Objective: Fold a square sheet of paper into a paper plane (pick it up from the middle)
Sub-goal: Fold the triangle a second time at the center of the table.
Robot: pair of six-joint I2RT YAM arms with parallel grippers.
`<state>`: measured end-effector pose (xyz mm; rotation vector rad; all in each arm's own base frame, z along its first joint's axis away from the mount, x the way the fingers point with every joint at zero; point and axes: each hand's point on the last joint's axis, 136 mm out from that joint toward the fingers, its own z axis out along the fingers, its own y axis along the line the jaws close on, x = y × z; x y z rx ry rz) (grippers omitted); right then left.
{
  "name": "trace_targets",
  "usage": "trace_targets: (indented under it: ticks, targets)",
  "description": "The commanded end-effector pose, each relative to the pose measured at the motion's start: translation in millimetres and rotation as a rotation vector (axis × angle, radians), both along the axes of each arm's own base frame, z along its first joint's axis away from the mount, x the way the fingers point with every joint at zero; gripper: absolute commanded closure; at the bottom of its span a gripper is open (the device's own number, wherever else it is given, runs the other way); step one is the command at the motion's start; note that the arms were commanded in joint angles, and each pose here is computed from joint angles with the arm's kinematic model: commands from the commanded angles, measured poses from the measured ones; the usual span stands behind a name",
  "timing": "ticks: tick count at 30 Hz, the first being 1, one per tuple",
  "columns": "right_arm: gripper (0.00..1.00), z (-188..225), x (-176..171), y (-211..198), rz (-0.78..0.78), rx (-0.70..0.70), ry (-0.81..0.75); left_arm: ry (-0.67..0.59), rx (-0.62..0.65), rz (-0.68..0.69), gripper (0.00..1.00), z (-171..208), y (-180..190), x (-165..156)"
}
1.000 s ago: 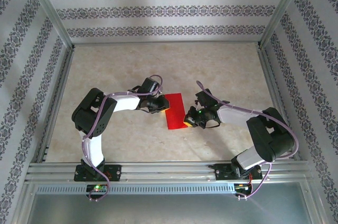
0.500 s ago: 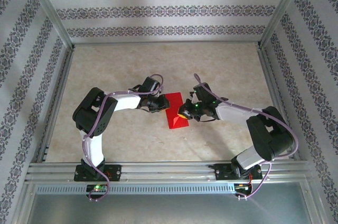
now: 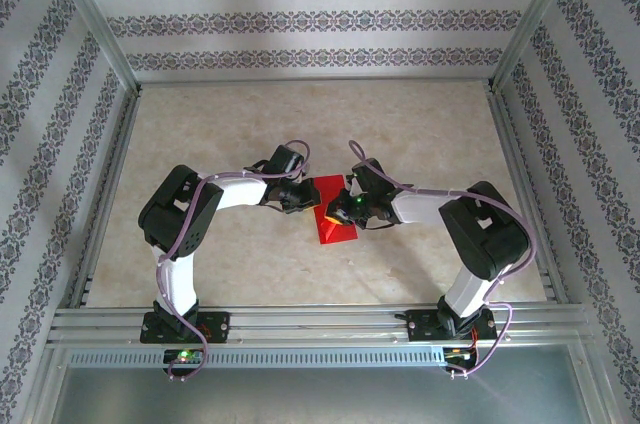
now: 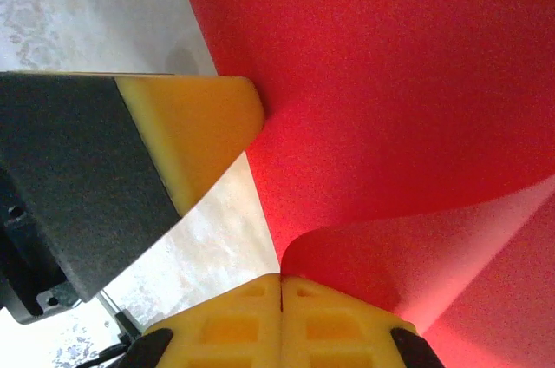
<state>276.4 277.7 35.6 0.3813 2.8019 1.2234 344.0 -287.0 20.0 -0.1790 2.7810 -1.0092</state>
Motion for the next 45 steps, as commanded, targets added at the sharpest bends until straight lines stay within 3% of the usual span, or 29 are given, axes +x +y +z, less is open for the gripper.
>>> trace_targets:
  ticks: [1,45]
  targets:
    - [0.98,2,12,7,-0.021,0.002,-0.032,0.058,0.069,0.013,0.92,-21,14,-6]
    - [0.97,-21,18,9,-0.048,-0.032,0.006,0.075,0.08,0.019,0.93,-26,16,-10]
